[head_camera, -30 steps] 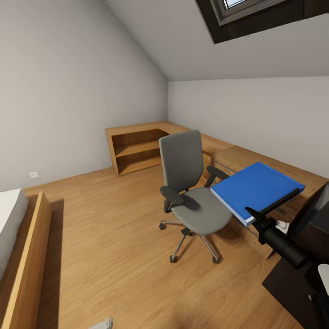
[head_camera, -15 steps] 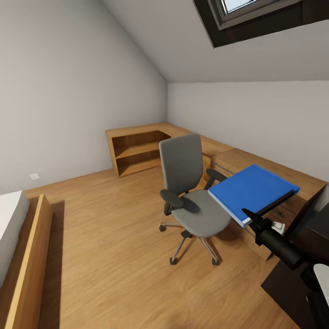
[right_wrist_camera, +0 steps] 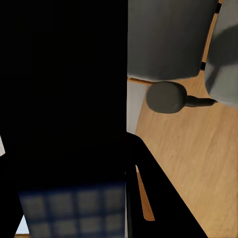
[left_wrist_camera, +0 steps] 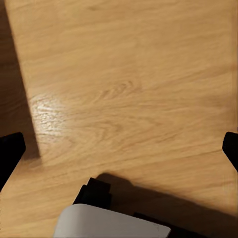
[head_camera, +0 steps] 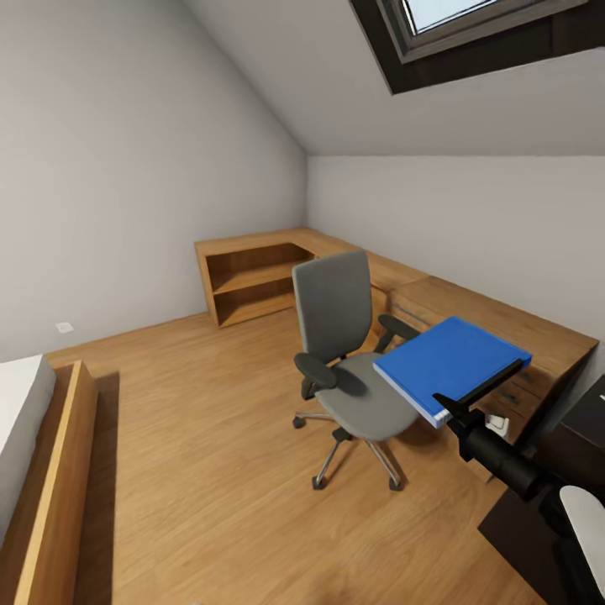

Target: In the bedroom, organize the workspace by keeping the computer under the desk, ensuring the monitor is on the desk, placing the keyboard on the desk next to the monitor, placing the mouse on the desk next to the keyboard, moving the folder from the swivel chair onto the desk next to the mouse, stacking the notebook on top of the folder with the pen on top of the notebook, and positioning the swivel chair next to the desk.

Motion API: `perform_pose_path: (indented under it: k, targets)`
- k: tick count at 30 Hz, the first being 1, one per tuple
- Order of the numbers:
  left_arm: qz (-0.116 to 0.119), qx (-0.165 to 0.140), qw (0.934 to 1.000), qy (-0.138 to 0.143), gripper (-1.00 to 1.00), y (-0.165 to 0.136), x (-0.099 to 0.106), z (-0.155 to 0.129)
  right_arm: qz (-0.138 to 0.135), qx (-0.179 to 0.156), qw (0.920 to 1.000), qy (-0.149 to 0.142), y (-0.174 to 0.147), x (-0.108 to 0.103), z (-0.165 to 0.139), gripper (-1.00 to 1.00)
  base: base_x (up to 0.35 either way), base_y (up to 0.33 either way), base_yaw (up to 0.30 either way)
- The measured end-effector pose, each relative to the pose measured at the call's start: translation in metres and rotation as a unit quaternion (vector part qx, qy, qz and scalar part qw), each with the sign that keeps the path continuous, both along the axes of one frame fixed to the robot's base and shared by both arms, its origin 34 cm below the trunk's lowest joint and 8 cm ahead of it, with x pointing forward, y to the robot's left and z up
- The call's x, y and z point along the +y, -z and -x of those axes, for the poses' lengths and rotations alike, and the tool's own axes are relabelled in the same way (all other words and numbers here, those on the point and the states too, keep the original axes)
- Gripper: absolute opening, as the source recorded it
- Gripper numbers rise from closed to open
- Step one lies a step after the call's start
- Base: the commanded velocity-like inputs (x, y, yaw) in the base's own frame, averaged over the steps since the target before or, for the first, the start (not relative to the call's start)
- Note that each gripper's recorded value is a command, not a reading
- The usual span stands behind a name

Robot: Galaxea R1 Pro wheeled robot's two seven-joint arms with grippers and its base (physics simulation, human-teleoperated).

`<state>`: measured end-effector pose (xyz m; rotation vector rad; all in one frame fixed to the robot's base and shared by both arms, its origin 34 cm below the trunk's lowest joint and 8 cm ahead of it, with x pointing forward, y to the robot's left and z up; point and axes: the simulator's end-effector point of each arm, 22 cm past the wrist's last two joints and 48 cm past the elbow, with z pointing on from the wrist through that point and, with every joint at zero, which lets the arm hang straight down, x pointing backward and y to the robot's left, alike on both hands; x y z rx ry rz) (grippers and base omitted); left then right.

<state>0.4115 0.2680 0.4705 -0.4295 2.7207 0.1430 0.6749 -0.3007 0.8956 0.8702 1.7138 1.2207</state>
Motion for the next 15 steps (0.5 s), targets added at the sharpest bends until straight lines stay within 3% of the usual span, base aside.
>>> perform_pose_path:
  k: [6,15]
  targets:
    - [-0.007,-0.026,0.9996,-0.009,1.0,-0.014,0.005,-0.009,-0.002,0.001,1.0,0.0,-0.01,0.001,0.0,-1.0,0.0,0.0,-0.214]
    - [-0.017,-0.031,0.9993,-0.013,1.0,-0.013,0.008,-0.003,-0.001,0.004,1.0,0.0,-0.008,0.0,0.0,-1.0,0.0,0.0,-0.271]
